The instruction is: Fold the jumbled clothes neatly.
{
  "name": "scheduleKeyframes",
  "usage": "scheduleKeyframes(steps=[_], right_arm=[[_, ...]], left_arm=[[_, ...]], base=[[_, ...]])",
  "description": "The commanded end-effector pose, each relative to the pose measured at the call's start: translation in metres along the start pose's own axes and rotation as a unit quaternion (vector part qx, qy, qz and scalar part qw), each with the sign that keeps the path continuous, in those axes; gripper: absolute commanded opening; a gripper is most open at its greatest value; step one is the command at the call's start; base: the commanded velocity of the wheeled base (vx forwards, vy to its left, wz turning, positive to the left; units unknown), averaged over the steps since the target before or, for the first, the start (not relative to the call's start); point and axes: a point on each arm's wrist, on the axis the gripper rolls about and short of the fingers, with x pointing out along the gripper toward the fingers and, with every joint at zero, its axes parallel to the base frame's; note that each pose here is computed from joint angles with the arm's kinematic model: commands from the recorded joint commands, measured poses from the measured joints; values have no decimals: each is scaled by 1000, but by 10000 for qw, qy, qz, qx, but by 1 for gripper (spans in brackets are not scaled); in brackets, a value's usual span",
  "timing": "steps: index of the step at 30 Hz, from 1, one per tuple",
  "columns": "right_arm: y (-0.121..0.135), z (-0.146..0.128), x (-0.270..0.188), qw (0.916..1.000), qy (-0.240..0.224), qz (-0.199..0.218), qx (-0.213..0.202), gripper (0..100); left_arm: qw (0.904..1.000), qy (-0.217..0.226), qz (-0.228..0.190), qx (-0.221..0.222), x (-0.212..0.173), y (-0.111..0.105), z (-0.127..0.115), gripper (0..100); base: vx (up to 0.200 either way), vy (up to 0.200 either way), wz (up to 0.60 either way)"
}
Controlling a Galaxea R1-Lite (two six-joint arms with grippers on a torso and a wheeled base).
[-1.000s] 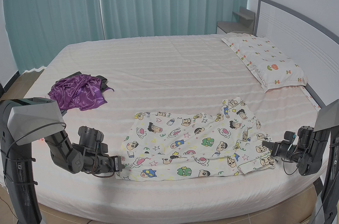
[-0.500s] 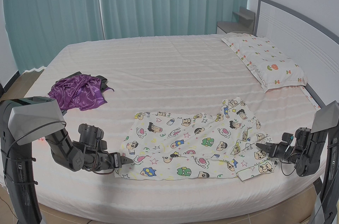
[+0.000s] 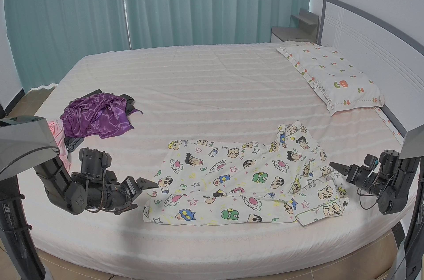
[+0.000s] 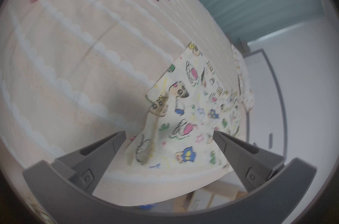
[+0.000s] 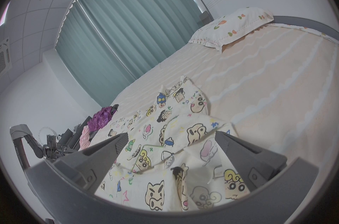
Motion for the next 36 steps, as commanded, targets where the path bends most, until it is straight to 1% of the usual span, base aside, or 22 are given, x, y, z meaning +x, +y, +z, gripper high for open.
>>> scheduleKeyframes(steps=[1,2,4,9,18,33,36], right_arm=[[0,10,-3,9997,-230,-2,51,100],[1,11,-3,9997,-236,1,93,100],[1,11,-3,9996,-242,5,143,100],[1,11,-3,9995,-236,4,208,100],[1,10,-2,9995,-217,12,214,100],[1,8,-1,9996,-191,16,223,100],[0,6,0,9997,-159,17,205,100]], left_arm=[[9960,-422,-617,-481,-19,-14,4,100],[9944,-479,-800,-499,-25,-16,2,100],[9941,-494,-852,-461,-29,-14,-3,100],[9932,-555,-945,-402,-30,-13,-6,100],[9933,-526,-941,-417,-29,-12,-7,100],[9937,-504,-924,-377,-27,-14,-10,100],[9938,-519,-915,-356,-26,-14,-10,100]], base=[[200,0,0],[200,0,0],[200,0,0],[200,0,0],[0,0,0],[0,-200,0],[0,0,0]])
